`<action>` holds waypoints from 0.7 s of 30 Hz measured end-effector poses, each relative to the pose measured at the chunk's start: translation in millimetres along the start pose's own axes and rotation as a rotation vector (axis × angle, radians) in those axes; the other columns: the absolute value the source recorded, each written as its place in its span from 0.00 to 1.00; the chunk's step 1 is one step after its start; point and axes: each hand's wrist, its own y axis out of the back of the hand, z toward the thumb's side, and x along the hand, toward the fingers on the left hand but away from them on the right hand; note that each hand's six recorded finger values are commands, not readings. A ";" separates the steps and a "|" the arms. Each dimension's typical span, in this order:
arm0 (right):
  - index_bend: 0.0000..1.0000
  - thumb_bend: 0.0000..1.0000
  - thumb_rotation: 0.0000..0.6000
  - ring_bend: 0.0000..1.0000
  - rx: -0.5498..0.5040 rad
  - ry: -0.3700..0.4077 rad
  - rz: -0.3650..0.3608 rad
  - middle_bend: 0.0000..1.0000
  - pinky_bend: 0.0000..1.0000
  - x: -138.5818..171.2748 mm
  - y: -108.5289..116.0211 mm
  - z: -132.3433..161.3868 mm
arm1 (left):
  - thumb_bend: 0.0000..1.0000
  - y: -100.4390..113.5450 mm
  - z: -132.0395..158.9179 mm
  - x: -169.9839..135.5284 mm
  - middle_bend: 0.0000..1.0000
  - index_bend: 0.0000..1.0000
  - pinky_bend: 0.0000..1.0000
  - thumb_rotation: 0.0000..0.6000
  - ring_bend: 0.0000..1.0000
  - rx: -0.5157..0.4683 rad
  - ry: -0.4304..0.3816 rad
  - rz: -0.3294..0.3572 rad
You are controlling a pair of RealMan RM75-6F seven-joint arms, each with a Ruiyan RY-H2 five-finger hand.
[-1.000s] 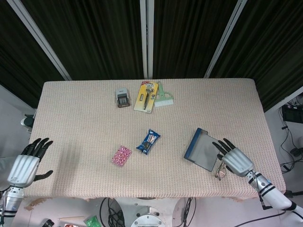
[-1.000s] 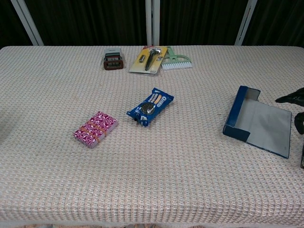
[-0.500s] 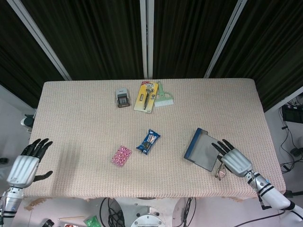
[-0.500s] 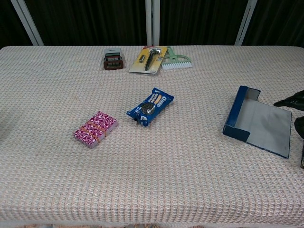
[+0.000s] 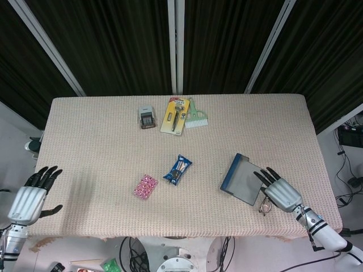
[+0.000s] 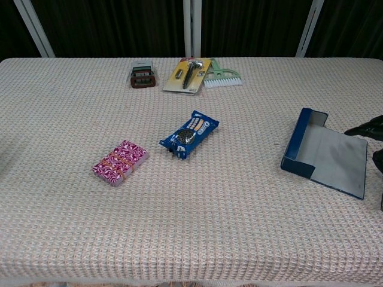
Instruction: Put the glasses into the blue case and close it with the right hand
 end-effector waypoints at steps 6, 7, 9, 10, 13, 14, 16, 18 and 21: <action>0.65 0.48 1.00 0.00 -0.015 -0.002 -0.003 0.00 0.00 -0.4 0.3 0.1 | 0.00 -0.4 -0.9 -0.9 0.08 0.11 0.19 0.98 0.07 -0.001 0.002 -0.001; 0.66 0.48 1.00 0.00 -0.018 -0.003 -0.006 0.00 0.00 -0.4 0.8 -0.1 | 0.00 -0.4 -0.9 -0.9 0.08 0.11 0.19 0.98 0.07 -0.001 0.002 -0.001; 0.67 0.48 1.00 0.00 -0.024 -0.005 -0.014 0.00 0.00 -0.4 2.4 -0.6 | 0.00 -0.5 -0.8 -1.0 0.08 0.11 0.19 0.98 0.07 -0.002 0.001 0.000; 0.67 0.48 1.00 0.00 -0.026 -0.006 -0.018 0.00 0.00 -0.5 3.3 -0.9 | 0.00 -0.5 -0.8 -1.0 0.08 0.11 0.19 0.98 0.07 -0.002 0.001 0.000; 0.68 0.48 1.00 0.00 -0.035 -0.009 -0.035 0.00 0.00 -0.7 6.9 -1.9 | 0.00 -0.4 -0.9 -1.0 0.08 0.11 0.19 0.98 0.07 -0.002 0.001 0.001; 0.69 0.48 1.00 0.00 -0.038 -0.010 -0.042 0.00 0.00 -1.0 8.4 -2.2 | 0.00 -0.3 -1.2 -1.1 0.08 0.11 0.19 0.98 0.07 -0.002 0.001 0.001; 0.69 0.48 1.00 0.00 -0.048 -0.013 -0.060 0.00 0.00 -2.7 12.7 -3.2 | 0.00 -0.2 -1.5 -1.1 0.08 0.11 0.19 0.98 0.07 -0.003 0.002 0.001; 0.69 0.48 1.00 0.00 -0.054 -0.014 -0.078 0.00 0.00 -6.5 17.6 -3.4 | 0.00 -0.1 -1.9 -1.0 0.08 0.11 0.19 0.98 0.07 -0.003 0.003 0.001; 0.69 0.48 1.00 0.00 -0.056 -0.007 -0.094 0.00 0.00 -14.3 23.6 -1.8 | 0.00 0.1 -2.1 -1.0 0.08 0.11 0.19 0.98 0.07 -0.003 0.002 0.001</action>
